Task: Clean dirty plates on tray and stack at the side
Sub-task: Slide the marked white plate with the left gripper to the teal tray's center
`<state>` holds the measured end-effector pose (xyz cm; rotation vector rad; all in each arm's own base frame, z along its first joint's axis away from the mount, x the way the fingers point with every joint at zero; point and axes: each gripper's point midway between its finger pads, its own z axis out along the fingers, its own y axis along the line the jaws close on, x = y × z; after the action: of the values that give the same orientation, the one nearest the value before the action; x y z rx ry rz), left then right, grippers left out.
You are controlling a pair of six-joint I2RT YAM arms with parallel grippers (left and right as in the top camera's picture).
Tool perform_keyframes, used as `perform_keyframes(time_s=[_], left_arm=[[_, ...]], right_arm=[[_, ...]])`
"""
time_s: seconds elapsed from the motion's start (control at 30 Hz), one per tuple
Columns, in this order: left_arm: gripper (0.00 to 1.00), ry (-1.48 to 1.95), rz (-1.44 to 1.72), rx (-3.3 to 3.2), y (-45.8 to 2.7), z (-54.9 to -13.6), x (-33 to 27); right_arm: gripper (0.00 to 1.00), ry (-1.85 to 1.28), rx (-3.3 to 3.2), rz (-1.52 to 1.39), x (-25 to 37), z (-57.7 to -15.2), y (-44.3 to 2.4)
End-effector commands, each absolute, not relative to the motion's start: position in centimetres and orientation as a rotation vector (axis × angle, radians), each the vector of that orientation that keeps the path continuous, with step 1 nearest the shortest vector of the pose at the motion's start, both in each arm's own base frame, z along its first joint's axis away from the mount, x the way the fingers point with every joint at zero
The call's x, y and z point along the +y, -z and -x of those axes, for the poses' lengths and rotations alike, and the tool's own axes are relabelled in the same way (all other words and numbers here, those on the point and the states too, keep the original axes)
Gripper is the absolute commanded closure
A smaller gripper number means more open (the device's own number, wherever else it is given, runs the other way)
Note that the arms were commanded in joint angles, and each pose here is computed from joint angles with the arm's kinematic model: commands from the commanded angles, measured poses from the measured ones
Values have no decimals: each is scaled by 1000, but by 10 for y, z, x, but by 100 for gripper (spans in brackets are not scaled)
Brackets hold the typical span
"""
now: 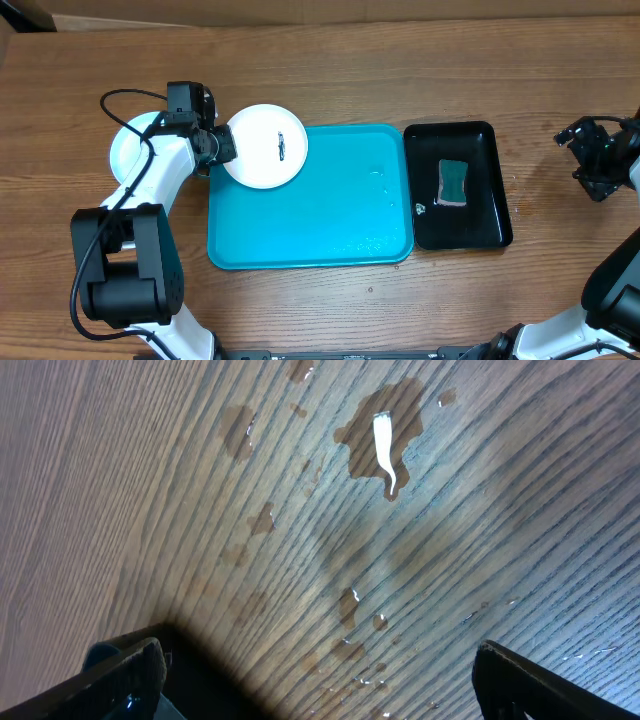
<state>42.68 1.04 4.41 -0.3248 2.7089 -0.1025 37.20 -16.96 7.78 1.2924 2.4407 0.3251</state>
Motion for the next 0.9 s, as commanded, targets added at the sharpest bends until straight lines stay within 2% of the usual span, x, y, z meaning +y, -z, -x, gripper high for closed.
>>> perform_keyframes(time_s=[0.0,0.1,0.23,0.3,0.4,0.47,0.53,0.87], left_arm=[[76,90,308,2669,-58,-436,9],[80,88,304,2698,-46,-433,6],[91,90,298,2709,-38,-434,4],[92,92,295,2698,-42,-436,3],[89,92,294,2687,-49,-438,4],[82,91,294,2682,-52,-438,4],[79,89,293,2679,-54,-438,4],[81,69,301,2703,-46,-431,6]], right_arm=[[0,-323,2410,-1283,-173,-377,-88],[0,-323,2410,-1283,-173,-377,-88],[0,-323,2410,-1283,-173,-377,-88],[0,-323,2410,-1283,-173,-377,-88],[0,-323,2410,-1283,-173,-377,-88],[0,-323,2410,-1283,-173,-377,-88],[0,-323,2410,-1283,-173,-377,-88],[0,-323,2410,-1283,-173,-377,-88]])
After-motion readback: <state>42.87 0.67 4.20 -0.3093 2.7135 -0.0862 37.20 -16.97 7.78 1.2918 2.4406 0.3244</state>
